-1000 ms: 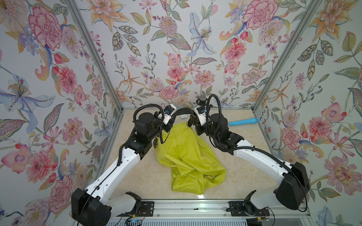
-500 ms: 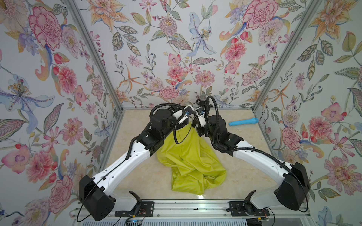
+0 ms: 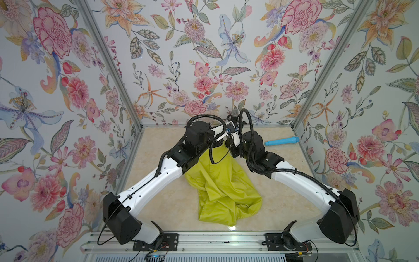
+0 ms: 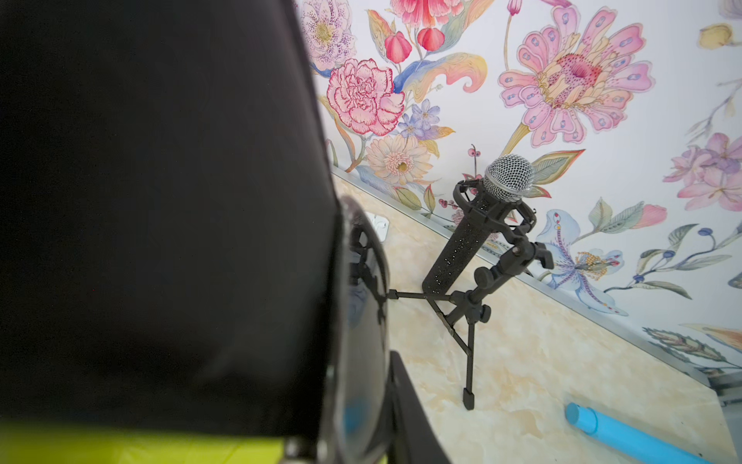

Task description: Remove the belt from the trousers

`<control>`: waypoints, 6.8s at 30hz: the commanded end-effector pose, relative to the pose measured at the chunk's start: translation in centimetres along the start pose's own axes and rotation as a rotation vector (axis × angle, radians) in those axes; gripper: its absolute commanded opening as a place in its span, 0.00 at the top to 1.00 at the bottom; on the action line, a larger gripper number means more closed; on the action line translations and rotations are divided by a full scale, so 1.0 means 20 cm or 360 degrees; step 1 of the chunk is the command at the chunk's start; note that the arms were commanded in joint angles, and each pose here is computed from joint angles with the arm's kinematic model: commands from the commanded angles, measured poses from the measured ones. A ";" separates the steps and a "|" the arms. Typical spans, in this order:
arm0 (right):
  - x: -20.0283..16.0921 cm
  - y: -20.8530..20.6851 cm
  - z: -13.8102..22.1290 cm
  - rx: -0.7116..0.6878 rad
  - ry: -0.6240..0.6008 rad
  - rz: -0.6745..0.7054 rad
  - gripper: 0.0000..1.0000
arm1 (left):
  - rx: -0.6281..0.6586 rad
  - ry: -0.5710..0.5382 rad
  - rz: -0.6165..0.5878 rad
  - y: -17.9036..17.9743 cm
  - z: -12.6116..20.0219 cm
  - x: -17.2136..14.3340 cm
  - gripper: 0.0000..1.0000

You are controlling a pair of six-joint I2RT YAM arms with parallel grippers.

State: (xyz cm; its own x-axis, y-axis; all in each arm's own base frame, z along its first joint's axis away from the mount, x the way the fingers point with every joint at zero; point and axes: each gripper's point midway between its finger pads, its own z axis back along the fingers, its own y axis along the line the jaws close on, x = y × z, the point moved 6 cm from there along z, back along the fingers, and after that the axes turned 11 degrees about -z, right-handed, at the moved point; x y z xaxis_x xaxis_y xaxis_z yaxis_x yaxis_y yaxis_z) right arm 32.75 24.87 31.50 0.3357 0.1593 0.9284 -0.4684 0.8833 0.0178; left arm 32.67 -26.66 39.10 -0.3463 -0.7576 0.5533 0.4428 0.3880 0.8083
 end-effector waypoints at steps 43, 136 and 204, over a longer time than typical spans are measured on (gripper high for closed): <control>0.11 -0.08 0.11 0.0395 0.0346 -0.0716 0.65 | -0.0069 -0.0194 0.0469 0.10 0.00 0.11 1.00; 0.21 -0.03 0.21 0.0607 0.0192 -0.0698 0.63 | -0.0203 -0.0077 0.0496 -0.01 -0.09 0.04 1.00; 0.07 -0.04 -0.04 0.0562 0.0353 -0.0787 0.90 | -0.0233 -0.0522 0.0644 0.12 0.14 0.28 1.00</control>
State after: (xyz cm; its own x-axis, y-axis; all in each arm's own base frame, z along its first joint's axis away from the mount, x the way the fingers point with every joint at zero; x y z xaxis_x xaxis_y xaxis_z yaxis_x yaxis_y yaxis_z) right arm 32.89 24.53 33.37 0.7197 -0.0871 0.6889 -0.4806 0.6535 0.5847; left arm 33.08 -28.18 37.96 -0.1771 -0.5607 0.8088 0.6825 0.5222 0.5114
